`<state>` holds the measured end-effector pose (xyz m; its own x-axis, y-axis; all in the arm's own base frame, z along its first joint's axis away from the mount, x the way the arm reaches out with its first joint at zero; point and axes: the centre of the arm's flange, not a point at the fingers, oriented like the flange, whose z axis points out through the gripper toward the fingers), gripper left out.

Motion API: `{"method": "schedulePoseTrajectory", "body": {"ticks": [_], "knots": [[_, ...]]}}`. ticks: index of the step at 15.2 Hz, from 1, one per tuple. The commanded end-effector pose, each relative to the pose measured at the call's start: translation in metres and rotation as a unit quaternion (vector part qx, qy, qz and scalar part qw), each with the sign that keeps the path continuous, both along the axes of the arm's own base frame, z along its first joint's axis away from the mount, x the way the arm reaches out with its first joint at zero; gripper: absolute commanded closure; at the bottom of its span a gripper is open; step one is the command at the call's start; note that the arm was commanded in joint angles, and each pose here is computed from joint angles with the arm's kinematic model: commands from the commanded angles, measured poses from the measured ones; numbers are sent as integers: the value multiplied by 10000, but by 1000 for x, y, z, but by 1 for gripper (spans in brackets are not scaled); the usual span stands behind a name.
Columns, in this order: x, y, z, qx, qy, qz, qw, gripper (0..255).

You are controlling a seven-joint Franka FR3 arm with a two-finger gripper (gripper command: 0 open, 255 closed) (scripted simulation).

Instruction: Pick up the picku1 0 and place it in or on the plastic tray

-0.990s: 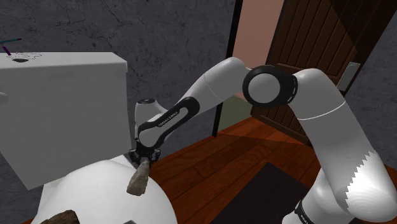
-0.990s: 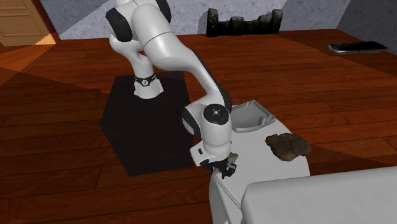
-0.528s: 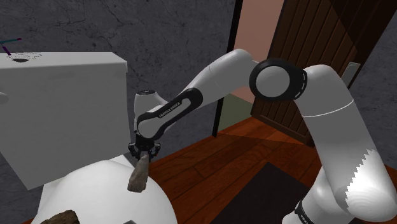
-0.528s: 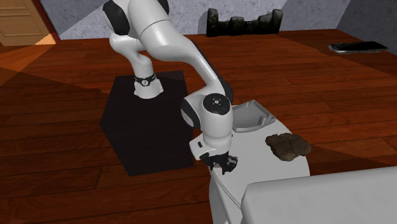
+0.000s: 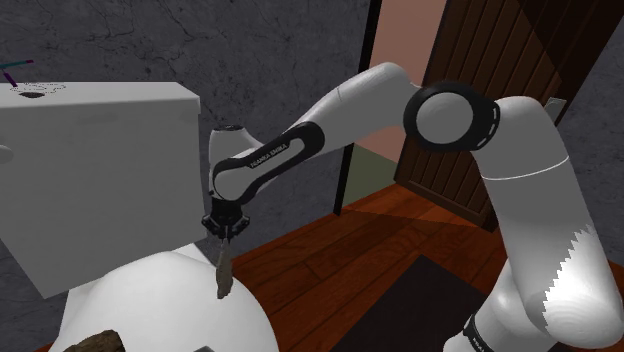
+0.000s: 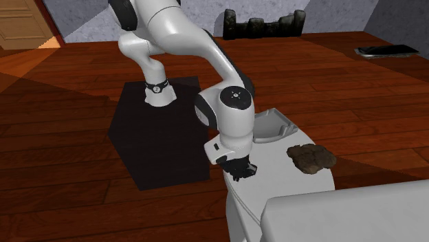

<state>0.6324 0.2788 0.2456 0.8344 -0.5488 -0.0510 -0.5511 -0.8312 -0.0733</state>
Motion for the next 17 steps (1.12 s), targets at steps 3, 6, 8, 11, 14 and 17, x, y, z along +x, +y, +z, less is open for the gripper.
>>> {"method": "schedulePoseTrajectory", "body": {"ticks": [3,6,8,11,14,17], "knots": [[-1,0,6,0,-1,-1,10000,0],[-26,34,30,-509,74,-1149,9920,0],[-30,41,28,-598,87,-1350,9890,0],[-30,40,12,-598,87,-1350,9890,0],[-30,40,-3,-598,87,-1350,9890,0],[-30,40,-6,-598,87,-1350,9890,0]]}}
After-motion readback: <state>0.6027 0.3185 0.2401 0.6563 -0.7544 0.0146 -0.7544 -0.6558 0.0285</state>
